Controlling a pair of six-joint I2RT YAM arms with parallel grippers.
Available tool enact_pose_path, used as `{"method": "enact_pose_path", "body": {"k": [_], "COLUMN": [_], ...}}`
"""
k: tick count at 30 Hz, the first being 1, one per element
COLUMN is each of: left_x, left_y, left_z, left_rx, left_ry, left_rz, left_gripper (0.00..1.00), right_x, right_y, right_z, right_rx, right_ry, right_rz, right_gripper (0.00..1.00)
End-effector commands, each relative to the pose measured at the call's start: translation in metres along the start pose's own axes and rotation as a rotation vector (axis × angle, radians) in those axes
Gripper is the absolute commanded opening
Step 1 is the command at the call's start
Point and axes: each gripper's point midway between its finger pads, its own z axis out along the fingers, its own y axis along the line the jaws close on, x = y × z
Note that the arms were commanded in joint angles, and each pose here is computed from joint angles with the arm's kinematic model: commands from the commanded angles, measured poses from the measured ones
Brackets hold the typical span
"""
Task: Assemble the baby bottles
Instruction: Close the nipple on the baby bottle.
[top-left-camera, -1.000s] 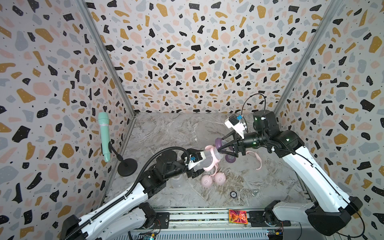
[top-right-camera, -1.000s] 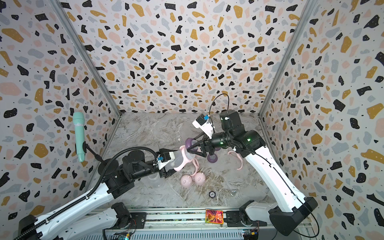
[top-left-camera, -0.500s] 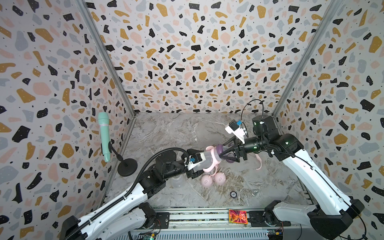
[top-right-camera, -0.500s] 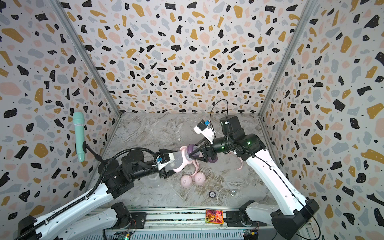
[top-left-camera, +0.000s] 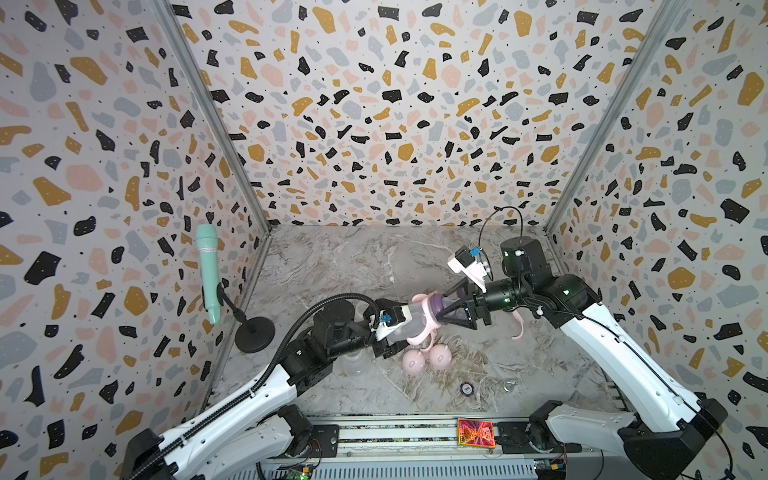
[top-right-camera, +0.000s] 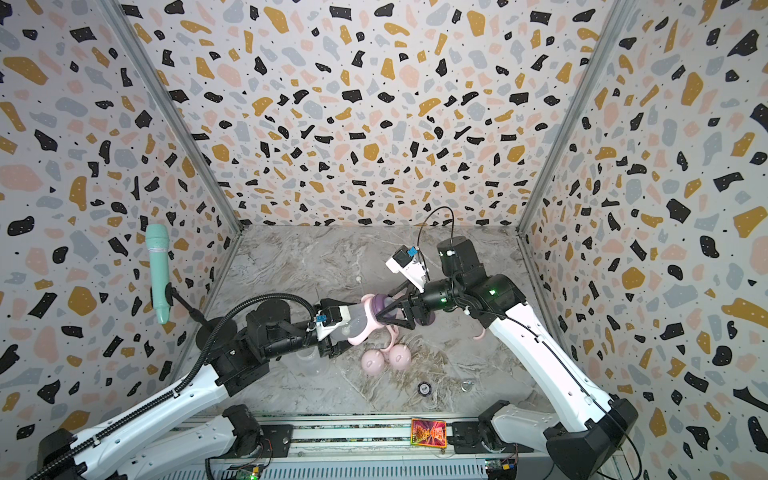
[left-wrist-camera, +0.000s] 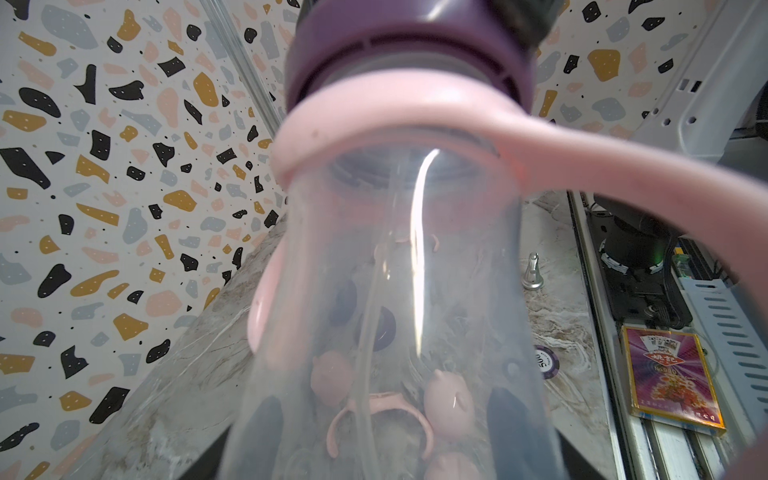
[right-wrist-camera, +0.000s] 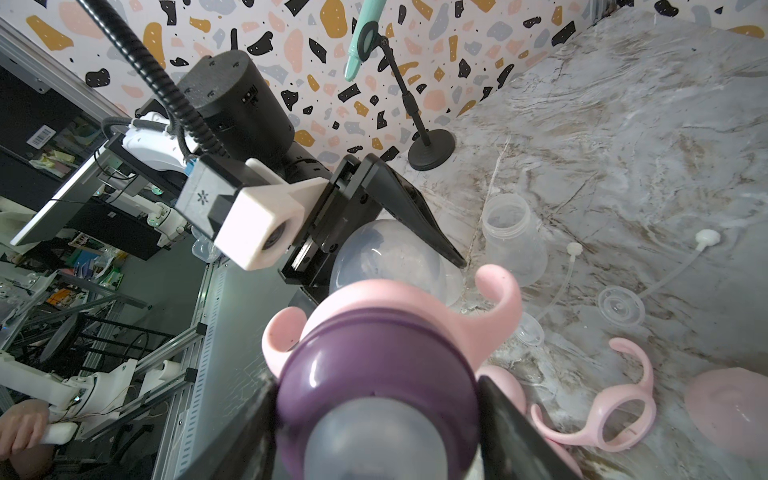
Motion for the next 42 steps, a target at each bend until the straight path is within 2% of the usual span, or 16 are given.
{"method": "enact_pose_path", "body": {"k": [1, 7, 12, 17, 20, 25, 28, 31, 37, 39, 42], "left_x": [-0.033, -0.038, -0.045, -0.044, -0.042, -0.040, -0.044, -0.049, -0.063, -0.071, -0.075], "left_y": [-0.004, -0.002, 0.005, 0.013, 0.007, -0.016, -0.026, -0.032, -0.022, -0.015, 0.001], "left_z": [-0.004, -0.009, -0.017, -0.018, -0.016, -0.008, -0.007, -0.009, -0.018, -0.023, -0.027], "left_rx": [0.037, -0.006, -0.085, -0.141, -0.099, 0.074, 0.156, 0.189, 0.099, 0.043, -0.067], "left_ry": [-0.109, -0.166, -0.207, -0.207, -0.187, -0.170, -0.182, -0.205, -0.276, -0.312, -0.309], "left_rz": [0.101, 0.180, 0.285, 0.320, 0.338, 0.308, 0.289, 0.288, 0.307, 0.316, 0.325], "left_gripper": [0.00, 0.00, 0.00, 0.00, 0.00, 0.00, 0.00, 0.00, 0.00, 0.00, 0.00], "right_x": [-0.001, 0.011, 0.027, 0.033, 0.034, 0.035, 0.032, 0.028, 0.028, 0.029, 0.025], "right_y": [0.011, 0.026, 0.025, 0.023, 0.018, 0.009, 0.012, 0.012, 0.025, 0.027, 0.018], "right_z": [0.006, 0.020, 0.036, 0.042, 0.043, 0.045, 0.046, 0.045, 0.050, 0.056, 0.065], "right_rx": [-0.064, -0.173, -0.209, -0.212, -0.161, -0.032, 0.030, 0.064, -0.032, -0.074, -0.075], "right_ry": [0.010, 0.031, 0.088, 0.129, 0.143, 0.171, 0.183, 0.183, 0.137, 0.110, 0.075], "right_rz": [-0.031, -0.042, -0.008, -0.022, -0.053, -0.170, -0.255, -0.275, -0.247, -0.208, -0.105], "right_gripper": [0.00, 0.00, 0.00, 0.00, 0.00, 0.00, 0.00, 0.00, 0.00, 0.00, 0.00]}}
